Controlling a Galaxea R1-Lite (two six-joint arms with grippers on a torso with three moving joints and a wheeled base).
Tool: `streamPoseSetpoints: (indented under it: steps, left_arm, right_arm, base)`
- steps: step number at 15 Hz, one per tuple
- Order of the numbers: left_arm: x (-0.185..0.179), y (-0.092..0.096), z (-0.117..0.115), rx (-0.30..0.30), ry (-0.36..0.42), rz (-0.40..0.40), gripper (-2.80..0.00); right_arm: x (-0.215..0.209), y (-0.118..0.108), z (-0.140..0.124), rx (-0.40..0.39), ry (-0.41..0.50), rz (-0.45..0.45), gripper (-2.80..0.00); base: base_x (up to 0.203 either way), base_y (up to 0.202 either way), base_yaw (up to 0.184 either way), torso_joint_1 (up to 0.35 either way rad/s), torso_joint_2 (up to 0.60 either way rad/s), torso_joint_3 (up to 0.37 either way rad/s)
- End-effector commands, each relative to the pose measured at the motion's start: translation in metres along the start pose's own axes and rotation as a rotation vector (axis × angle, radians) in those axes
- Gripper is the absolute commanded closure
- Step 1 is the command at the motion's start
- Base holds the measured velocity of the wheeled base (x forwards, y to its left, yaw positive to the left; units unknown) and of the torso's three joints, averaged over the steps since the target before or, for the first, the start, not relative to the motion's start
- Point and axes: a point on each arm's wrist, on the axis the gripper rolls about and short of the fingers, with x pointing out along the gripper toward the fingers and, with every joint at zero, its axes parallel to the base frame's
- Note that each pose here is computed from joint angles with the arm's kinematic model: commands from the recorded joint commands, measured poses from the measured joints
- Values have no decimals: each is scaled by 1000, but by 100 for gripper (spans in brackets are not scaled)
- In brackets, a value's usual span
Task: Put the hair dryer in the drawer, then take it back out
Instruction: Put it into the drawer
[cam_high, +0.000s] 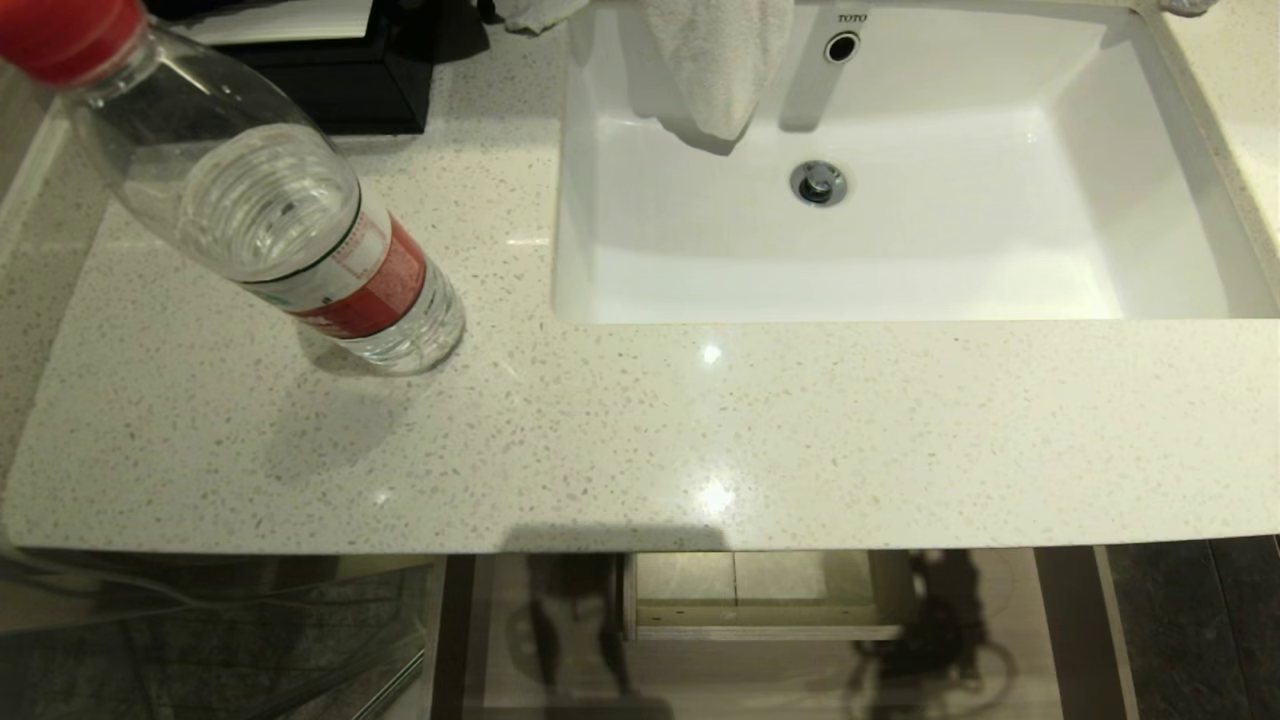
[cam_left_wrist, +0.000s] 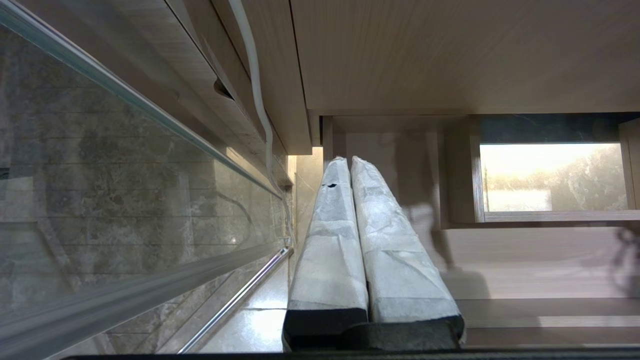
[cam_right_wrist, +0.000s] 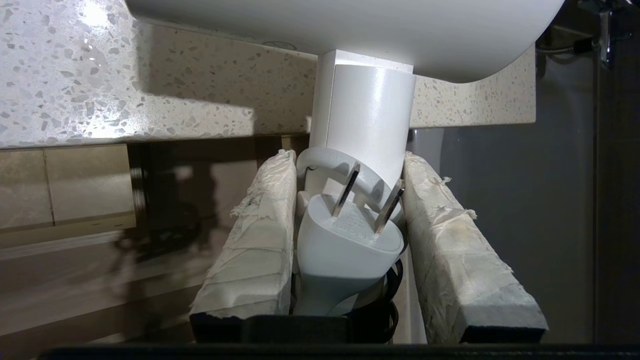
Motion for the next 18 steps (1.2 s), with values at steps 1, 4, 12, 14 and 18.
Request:
streamPoseSetpoints:
  steps: [1,4,12,14,18]
  left_arm:
    - [0,0,0,0,-2,0,0]
    - [0,0,0,0,0,0,0]
    - [0,0,0,0,0,0,0]
    - [0,0,0,0,-2,0,0]
    - [0,0,0,0,-2,0,0]
  right_arm:
    - [-3,0,-2,0,-5,-3,0]
    - [-2,0,-2,-2,3,-1,0]
    - [-4,0,-4,-4,34,12,0]
    - [-4,0,-5,-13,30,13,0]
    - [-3,-1,-1,-41,32,14,0]
  base:
    - [0,0,0,0,0,0]
    - [0,0,0,0,0,0]
    - [0,0,0,0,0,0]
    - [0,0,0,0,0,0]
    - [0,0,0,0,0,0]
